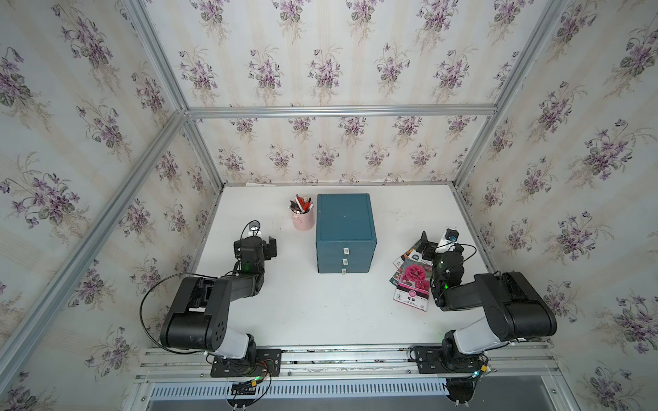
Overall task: Take the seed bags out of the drawer
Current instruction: Reset both arms
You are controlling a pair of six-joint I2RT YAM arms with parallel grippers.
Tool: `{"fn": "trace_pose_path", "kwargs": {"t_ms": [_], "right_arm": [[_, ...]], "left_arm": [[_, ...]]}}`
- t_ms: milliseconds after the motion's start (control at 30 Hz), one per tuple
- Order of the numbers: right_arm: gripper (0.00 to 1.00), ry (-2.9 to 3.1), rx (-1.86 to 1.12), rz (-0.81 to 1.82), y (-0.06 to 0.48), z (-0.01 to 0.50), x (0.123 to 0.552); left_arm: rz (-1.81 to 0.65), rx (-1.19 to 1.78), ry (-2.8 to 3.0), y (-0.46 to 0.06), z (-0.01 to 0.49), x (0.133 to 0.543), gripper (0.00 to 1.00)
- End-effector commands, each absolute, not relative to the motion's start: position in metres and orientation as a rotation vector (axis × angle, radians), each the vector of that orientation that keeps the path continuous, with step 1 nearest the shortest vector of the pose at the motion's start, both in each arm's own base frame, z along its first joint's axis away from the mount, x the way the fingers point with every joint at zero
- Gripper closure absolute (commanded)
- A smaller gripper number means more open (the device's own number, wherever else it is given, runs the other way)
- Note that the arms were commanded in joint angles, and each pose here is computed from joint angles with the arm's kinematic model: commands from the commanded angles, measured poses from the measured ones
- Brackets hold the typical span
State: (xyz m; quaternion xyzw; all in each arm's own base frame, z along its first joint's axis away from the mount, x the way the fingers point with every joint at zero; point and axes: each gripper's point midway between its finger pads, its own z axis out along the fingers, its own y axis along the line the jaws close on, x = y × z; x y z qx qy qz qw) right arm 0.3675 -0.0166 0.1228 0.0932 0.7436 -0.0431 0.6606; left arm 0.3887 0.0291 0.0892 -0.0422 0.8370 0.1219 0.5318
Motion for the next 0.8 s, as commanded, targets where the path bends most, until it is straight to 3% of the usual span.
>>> {"fn": "trace_pose_path", "kwargs": {"t_ms": [0, 767], "right_arm": [[0.0, 1.672, 0.204, -0.098, -0.0162, 0.1257, 0.3682], [0.0, 1.68, 0.195, -0.092, -0.0144, 0.125, 0.3695]], "left_arm": [[0.303, -0.099, 1.982, 0.0305, 0.0937, 0.3913, 0.0], [0.302, -0.099, 1.982, 0.0305, 0.0943, 0.3915, 0.0]]}}
